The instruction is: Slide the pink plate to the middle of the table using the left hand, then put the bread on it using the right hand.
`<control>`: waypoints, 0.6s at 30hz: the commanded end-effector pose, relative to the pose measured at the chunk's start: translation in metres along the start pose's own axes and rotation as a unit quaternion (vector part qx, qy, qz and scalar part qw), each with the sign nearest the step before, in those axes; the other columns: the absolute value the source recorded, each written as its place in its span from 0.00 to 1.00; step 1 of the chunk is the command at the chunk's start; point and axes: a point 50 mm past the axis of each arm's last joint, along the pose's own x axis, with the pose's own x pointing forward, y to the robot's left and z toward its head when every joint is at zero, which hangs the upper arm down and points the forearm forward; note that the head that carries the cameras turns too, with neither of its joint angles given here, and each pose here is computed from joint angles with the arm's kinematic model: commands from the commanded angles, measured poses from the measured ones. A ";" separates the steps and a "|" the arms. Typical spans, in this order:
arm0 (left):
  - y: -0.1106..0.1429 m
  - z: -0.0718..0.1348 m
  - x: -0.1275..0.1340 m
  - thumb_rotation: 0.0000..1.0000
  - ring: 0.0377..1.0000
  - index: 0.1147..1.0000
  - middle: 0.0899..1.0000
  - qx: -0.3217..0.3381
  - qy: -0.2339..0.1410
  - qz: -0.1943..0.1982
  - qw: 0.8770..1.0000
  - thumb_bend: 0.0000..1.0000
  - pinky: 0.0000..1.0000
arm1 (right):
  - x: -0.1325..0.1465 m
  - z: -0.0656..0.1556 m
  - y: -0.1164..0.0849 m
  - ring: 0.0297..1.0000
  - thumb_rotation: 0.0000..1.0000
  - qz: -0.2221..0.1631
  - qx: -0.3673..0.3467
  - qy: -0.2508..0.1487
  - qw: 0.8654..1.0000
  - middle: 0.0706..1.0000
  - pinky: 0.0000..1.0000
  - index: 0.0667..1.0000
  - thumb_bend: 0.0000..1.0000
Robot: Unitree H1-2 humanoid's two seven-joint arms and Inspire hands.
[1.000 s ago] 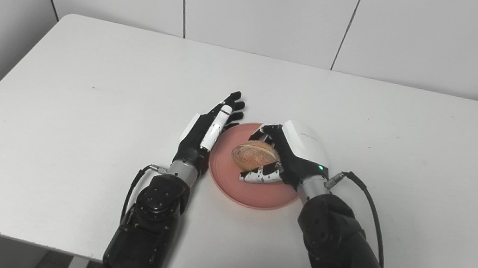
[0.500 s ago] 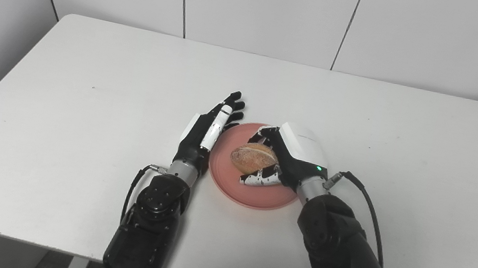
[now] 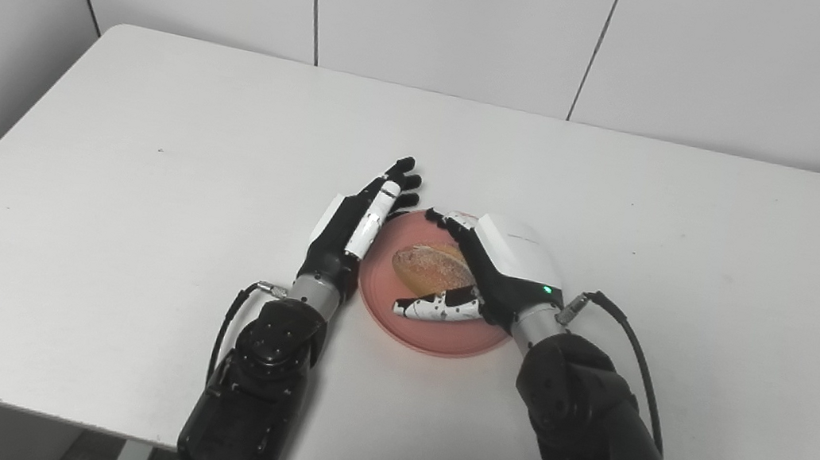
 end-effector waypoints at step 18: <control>-0.004 0.006 0.001 1.00 0.89 0.89 0.89 -0.009 -0.011 -0.010 1.000 0.36 0.88 | -0.021 -0.004 -0.042 0.93 0.54 -0.106 0.020 -0.059 0.992 0.95 0.87 0.95 0.93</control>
